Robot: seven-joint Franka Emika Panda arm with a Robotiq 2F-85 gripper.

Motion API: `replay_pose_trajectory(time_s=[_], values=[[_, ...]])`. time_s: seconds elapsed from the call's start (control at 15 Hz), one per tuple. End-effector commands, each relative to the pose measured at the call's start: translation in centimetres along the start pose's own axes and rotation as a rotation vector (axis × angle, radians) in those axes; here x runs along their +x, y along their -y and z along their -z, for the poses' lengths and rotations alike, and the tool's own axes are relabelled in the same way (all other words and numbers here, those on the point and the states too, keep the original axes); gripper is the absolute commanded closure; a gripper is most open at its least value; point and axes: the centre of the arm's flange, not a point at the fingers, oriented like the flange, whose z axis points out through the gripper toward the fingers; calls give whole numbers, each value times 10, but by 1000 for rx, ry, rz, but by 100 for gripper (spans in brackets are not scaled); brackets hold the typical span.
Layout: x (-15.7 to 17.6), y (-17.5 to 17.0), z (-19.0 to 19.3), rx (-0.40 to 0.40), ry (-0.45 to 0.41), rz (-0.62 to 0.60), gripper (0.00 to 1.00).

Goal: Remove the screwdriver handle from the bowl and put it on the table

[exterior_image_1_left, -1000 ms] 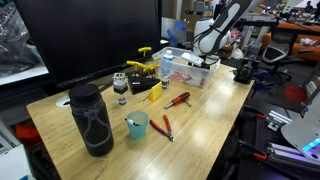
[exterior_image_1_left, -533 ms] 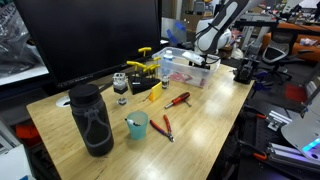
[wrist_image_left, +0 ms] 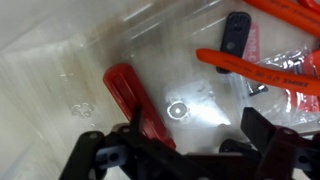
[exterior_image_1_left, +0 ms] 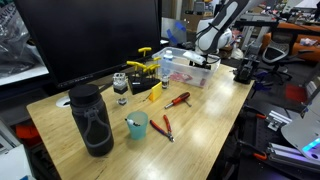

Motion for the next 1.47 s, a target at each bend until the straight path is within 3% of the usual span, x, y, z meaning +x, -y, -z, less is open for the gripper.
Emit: replay_pose_trajectory(time_s=[0.0, 0.53, 1.0, 1.2, 1.27, 1.4], values=[[5, -3, 6, -8, 2, 26, 0], [13, -14, 14, -81, -2, 68, 0], [6, -18, -31, -134, 3, 83, 0], [7, -16, -34, -133, 2, 75, 0], [7, -16, -34, -131, 7, 69, 25], [9, -16, -33, -129, 15, 48, 32]])
